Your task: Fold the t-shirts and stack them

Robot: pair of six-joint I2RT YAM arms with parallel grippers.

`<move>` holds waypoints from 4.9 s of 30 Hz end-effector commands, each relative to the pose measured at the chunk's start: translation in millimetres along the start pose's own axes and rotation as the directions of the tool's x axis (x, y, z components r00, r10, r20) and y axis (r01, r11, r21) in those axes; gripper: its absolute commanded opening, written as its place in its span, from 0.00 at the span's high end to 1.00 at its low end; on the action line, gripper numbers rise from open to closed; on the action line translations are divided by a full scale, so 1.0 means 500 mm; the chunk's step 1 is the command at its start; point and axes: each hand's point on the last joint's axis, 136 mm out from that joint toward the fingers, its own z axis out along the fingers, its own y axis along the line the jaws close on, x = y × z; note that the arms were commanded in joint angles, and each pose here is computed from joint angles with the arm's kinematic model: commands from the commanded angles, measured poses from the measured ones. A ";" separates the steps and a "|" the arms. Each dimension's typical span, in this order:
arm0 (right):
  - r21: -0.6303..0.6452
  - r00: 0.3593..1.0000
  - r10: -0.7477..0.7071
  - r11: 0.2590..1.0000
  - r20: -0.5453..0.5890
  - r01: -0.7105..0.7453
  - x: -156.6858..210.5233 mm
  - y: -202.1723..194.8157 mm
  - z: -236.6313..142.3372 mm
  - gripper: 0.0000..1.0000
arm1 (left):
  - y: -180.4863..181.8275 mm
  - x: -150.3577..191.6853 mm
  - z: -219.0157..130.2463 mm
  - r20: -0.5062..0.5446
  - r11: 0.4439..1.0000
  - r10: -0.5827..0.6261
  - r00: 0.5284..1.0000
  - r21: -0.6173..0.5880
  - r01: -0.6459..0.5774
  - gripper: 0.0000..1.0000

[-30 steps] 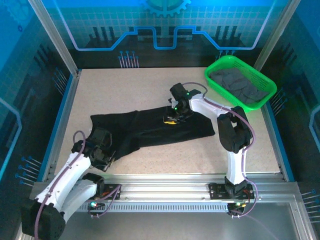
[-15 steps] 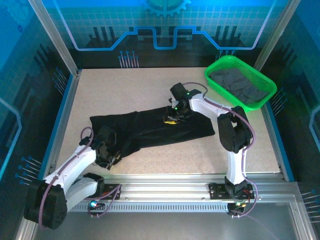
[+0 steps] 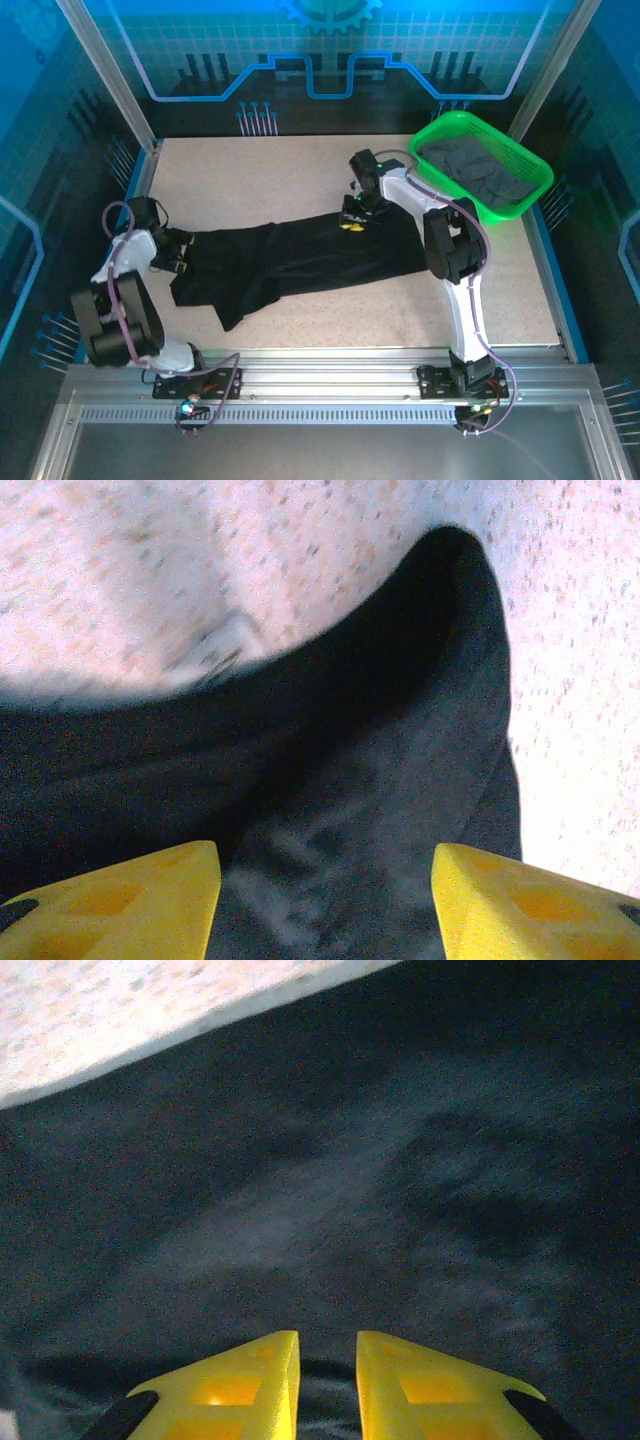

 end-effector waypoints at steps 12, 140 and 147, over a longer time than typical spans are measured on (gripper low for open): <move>0.261 0.975 0.187 0.953 -0.115 -0.152 -0.010 -0.135 0.048 0.75 | -0.074 -0.068 0.113 -0.077 0.986 0.165 0.983 0.048 -0.162 0.58; 0.064 0.993 -0.027 0.998 0.117 0.020 -0.015 -0.169 -0.157 0.78 | -0.137 0.140 -0.031 -0.021 0.924 0.370 0.929 -0.097 -0.370 0.62; 0.302 1.000 -0.003 0.953 0.013 -0.001 -0.037 -0.263 -0.088 0.86 | -0.106 0.264 0.070 -0.199 0.969 0.210 0.957 -0.091 -0.232 0.73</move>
